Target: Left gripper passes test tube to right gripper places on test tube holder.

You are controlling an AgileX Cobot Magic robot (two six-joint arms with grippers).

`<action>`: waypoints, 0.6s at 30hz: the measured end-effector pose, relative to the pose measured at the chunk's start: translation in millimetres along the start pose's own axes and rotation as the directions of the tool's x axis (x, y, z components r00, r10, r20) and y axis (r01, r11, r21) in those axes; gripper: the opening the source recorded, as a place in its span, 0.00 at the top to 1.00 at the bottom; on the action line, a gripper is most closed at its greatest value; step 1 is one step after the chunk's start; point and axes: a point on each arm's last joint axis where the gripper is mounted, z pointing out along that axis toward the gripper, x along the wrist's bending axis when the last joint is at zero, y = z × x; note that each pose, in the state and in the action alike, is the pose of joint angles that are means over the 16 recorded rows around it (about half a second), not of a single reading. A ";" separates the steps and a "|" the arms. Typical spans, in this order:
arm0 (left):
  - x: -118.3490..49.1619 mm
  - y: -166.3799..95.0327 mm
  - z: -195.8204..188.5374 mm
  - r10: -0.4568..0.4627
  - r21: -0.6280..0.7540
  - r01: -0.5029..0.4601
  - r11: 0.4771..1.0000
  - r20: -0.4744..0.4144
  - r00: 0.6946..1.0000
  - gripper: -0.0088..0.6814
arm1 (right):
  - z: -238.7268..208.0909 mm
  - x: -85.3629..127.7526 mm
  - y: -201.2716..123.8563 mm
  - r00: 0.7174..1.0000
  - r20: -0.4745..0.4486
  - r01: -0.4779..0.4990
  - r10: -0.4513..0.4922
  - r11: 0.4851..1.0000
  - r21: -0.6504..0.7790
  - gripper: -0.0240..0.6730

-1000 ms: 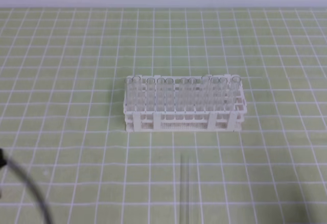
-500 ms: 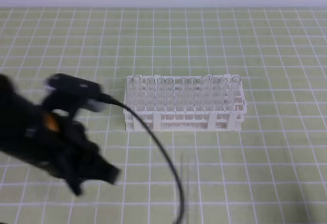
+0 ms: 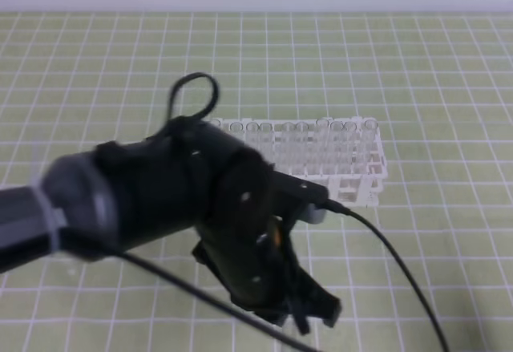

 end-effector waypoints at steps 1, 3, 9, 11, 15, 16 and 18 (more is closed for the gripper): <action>-3.6 3.6 3.4 -0.003 0.013 0.003 1.000 0.004 1.000 0.99 | 0.0 0.0 0.0 1.000 0.000 0.000 0.000 1.000 0.000 0.99; -9.4 10.6 10.3 -0.010 0.040 0.010 0.999 0.009 1.000 0.98 | 0.0 0.0 0.0 1.000 0.000 0.000 0.000 1.000 0.000 0.99; -18.7 26.0 27.0 -0.044 0.110 0.043 0.993 0.000 0.999 0.91 | 0.0 0.0 0.0 1.000 0.000 0.000 0.000 1.000 0.000 0.99; -19.8 29.0 31.8 -0.062 0.131 0.062 0.989 -0.009 0.998 0.84 | 0.0 0.0 0.0 1.000 0.000 0.000 0.000 1.000 0.000 0.99; -20.2 32.7 40.3 -0.102 0.161 0.105 0.981 -0.028 0.994 0.68 | 0.0 0.0 0.0 1.000 0.000 0.000 0.000 1.000 0.000 0.99; -20.3 33.3 42.1 -0.111 0.166 0.115 0.979 -0.032 0.993 0.64 | 0.0 0.0 0.0 1.000 0.000 0.000 0.000 1.000 0.000 0.99; -20.5 33.9 45.1 -0.126 0.172 0.131 0.976 -0.038 0.991 0.56 | 0.0 0.0 0.0 1.000 0.000 0.000 0.000 1.000 0.000 0.99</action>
